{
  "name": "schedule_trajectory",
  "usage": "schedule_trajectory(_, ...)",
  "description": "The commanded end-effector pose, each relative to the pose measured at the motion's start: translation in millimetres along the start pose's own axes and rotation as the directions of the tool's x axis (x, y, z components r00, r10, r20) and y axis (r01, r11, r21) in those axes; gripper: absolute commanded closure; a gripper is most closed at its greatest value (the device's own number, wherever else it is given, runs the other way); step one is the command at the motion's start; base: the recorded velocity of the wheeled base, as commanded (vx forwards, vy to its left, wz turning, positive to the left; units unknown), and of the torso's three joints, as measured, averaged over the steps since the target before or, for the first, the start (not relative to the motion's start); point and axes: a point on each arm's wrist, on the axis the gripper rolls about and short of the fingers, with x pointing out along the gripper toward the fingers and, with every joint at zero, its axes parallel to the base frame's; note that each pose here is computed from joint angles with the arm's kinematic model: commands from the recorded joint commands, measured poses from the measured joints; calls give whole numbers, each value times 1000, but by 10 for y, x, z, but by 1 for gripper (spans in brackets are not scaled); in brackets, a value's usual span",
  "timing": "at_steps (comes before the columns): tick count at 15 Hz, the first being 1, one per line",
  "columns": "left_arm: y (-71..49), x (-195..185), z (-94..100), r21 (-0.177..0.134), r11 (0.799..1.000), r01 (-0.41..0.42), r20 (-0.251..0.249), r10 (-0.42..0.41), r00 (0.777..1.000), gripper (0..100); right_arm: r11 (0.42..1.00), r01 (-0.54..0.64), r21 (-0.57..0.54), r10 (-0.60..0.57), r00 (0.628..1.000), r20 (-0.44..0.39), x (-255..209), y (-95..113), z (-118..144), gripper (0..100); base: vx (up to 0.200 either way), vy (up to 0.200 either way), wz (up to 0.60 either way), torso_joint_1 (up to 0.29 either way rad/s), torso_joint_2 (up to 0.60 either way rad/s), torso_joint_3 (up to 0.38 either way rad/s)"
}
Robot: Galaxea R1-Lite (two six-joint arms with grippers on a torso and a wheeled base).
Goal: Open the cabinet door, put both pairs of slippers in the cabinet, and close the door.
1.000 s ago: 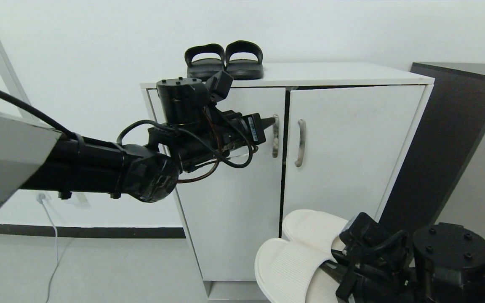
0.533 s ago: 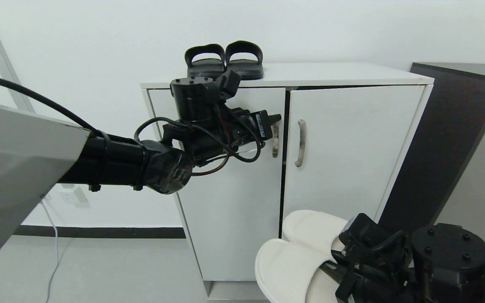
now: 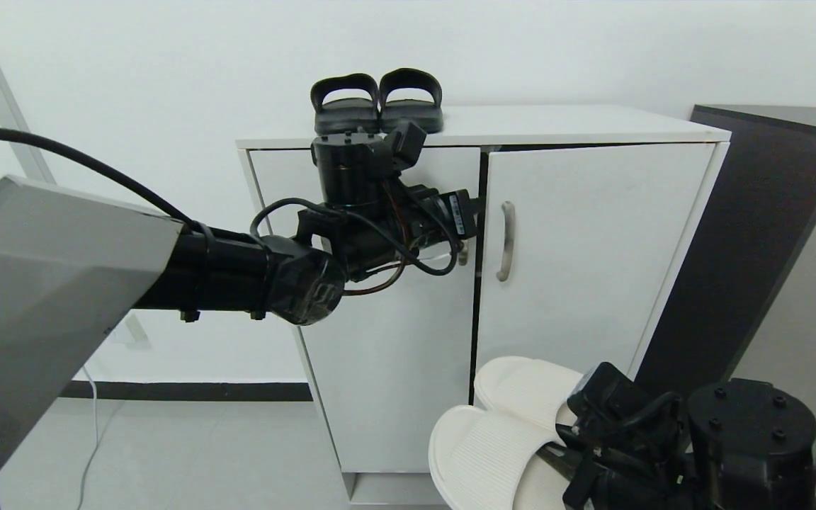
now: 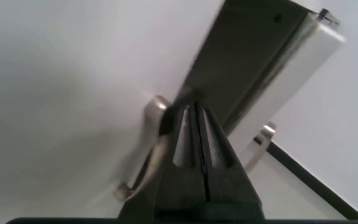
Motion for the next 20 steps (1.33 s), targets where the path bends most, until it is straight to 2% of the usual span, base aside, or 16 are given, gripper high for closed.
schedule_trajectory(1,-54,23,-23,0,1000,16,-3,-16,1000,100,1000,-4,-2,4,1000,-5,0,10,-10,100,0,0,0,0,0,0)
schedule_trajectory(4,-101,10,-86,-3,1000,22,-18,-22,1000,100,999,-31,-13,31,999,-18,-23,76,-45,100,-200,0,0,4,-1,1)
schedule_trajectory(7,-261,-78,-206,4,997,71,-13,-71,997,100,999,-48,-20,47,999,-27,-36,116,-70,100,-200,0,0,1,4,2)
schedule_trajectory(8,-432,-107,-256,7,991,130,-11,-130,991,100,999,-49,-21,49,998,-28,-37,120,-71,100,-200,0,0,-2,2,2)
schedule_trajectory(10,-623,-144,-316,8,981,196,-19,-196,980,100,998,-51,-22,50,998,-32,-31,126,-82,100,-200,0,0,2,0,5)
schedule_trajectory(12,-590,-154,-300,10,982,188,-14,-188,982,100,999,-50,-22,49,998,-31,-29,122,-78,100,0,0,0,0,0,0)
schedule_trajectory(15,-420,-305,-235,26,989,143,28,-144,989,100,999,-46,-21,46,999,-28,-28,118,-75,100,0,0,0,0,0,0)
schedule_trajectory(17,-272,-625,-162,32,996,83,54,-84,995,100,999,-33,-16,33,999,-28,-20,86,-73,100,0,0,0,0,0,0)
schedule_trajectory(18,-222,-976,-81,34,999,35,67,-37,997,100,1000,-15,-7,14,1000,-28,-1,40,-66,100,0,0,0,0,0,0)
schedule_trajectory(20,-243,-1611,13,39,998,-41,93,37,995,100,1000,-4,1,4,1000,-25,19,17,-55,100,0,0,0,0,0,0)
